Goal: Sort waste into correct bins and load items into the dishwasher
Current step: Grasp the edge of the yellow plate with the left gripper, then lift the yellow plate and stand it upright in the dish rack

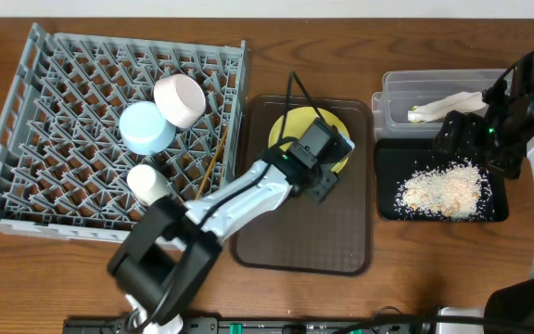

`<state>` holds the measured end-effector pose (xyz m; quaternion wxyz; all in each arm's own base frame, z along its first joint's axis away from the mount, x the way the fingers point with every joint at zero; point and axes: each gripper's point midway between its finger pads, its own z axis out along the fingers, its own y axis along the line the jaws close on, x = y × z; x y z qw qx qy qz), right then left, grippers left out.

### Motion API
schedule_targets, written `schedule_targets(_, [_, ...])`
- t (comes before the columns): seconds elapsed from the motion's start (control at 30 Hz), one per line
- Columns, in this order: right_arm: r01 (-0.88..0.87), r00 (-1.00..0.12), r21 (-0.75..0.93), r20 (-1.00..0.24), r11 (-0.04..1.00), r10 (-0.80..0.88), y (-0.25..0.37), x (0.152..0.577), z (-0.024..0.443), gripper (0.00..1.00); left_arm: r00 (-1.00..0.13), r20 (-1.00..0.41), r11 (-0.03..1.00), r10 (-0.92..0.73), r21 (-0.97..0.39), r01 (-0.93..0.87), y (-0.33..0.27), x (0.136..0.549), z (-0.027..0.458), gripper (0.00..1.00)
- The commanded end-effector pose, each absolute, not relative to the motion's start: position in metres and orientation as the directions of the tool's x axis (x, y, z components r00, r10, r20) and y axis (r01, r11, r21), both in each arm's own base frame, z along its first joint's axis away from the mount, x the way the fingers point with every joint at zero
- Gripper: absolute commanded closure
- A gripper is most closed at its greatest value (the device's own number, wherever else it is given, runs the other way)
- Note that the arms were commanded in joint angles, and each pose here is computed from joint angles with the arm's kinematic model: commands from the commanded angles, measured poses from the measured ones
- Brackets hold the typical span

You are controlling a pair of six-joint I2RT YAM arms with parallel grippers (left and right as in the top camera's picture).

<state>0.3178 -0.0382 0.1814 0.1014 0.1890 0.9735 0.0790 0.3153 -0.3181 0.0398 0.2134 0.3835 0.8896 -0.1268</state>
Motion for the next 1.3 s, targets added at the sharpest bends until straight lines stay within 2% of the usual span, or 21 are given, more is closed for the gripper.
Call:
schedule_targets(0.0, [0.353,-0.898,0.2,-0.2,0.914,0.391,-0.039,0.319,0.192,0.01,-0.608,-0.452,0.66,0.653,-0.055,0.749,-0.32,0.317,0.025,0.44])
schedule_targets(0.17, [0.353,-0.898,0.2,-0.201,0.914,0.391,-0.039,0.319,0.192,0.01,-0.626,-0.376,0.655,0.684,-0.062,0.753,-0.313,0.303,0.005,0.46])
schedule_targets(0.27, [0.353,-0.898,0.2,-0.2,0.914,0.391,-0.039,0.319,0.192,0.01,-0.625,-0.362,0.65,0.692,-0.064,0.757,-0.313,0.299,0.003,0.69])
schedule_targets(0.33, [0.353,-0.898,0.2,-0.2,0.914,0.391,-0.039,0.319,0.192,0.01,-0.621,-0.362,0.647,0.695,-0.064,0.76,-0.315,0.297,0.004,0.81])
schedule_targets(0.53, [0.354,-0.899,0.2,-0.197,0.914,0.391,-0.039,0.318,0.192,0.01,-0.613,-0.383,0.643,0.691,-0.061,0.763,-0.316,0.298,0.015,0.92])
schedule_targets(0.77, [0.354,-0.899,0.199,-0.196,0.914,0.391,-0.039,0.318,0.192,0.01,-0.575,-0.495,0.658,0.651,-0.008,0.753,-0.317,0.31,0.069,0.92])
schedule_targets(1.03, [0.354,-0.899,0.199,-0.195,0.914,0.391,-0.039,0.318,0.192,0.01,-0.516,-0.687,0.733,0.512,0.036,0.68,-0.287,0.337,0.171,0.92])
schedule_targets(1.2, [0.355,-0.9,0.199,-0.193,0.914,0.391,-0.039,0.318,0.192,0.01,-0.531,-0.771,0.82,0.351,-0.021,0.572,-0.247,0.357,0.221,0.92])
schedule_targets(1.27, [0.355,-0.9,0.199,-0.193,0.914,0.391,-0.039,0.317,0.192,0.01,-0.552,-0.796,0.832,0.246,-0.119,0.542,-0.231,0.364,0.239,0.92])
